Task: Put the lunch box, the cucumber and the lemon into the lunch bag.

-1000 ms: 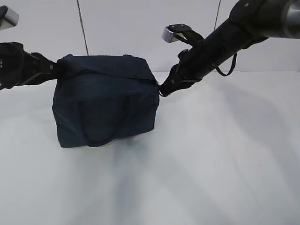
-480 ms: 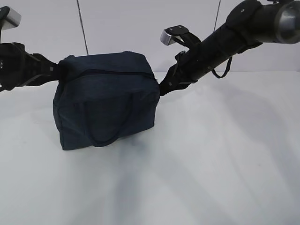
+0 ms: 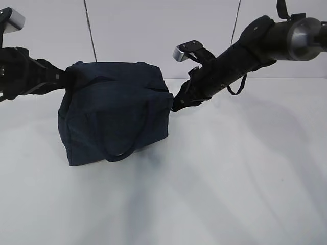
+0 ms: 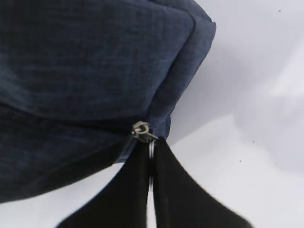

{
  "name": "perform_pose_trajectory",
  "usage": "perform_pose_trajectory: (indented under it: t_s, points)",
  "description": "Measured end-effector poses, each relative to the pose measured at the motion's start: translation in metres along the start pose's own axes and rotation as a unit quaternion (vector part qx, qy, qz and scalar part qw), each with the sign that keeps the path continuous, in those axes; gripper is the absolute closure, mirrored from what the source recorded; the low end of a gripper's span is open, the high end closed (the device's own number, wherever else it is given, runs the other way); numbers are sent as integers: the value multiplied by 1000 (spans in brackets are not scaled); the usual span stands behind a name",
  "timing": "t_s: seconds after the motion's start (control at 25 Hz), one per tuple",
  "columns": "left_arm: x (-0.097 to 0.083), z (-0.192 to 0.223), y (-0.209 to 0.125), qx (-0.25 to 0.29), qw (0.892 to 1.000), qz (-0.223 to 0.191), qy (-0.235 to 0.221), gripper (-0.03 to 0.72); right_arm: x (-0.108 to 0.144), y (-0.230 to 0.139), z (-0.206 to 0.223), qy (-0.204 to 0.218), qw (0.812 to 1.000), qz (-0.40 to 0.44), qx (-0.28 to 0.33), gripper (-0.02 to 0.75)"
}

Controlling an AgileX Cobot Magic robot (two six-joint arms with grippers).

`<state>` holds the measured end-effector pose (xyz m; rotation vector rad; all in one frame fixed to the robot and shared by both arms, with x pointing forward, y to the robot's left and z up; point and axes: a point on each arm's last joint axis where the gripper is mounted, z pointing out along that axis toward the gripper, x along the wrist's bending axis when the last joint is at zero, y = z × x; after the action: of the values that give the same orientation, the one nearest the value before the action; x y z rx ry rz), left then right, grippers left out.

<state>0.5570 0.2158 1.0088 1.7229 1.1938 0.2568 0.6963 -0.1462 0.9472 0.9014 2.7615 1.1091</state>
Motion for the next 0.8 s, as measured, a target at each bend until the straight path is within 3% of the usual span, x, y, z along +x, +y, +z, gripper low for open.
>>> perform_pose_trajectory:
  t_s: [0.36, 0.68, 0.8]
  points:
    - [-1, 0, -1, 3, 1000, 4, -3, 694, -5, -6, 18, 17, 1000, 17, -18, 730]
    - [-1, 0, -1, 8, 1000, 15, -4, 687, 8, -6, 10, 87, 996, -7, -10, 730]
    - [-2, -1, -1, 20, 999, 40, -15, 579, 16, -2, 0, 113, 993, -22, -4, 730]
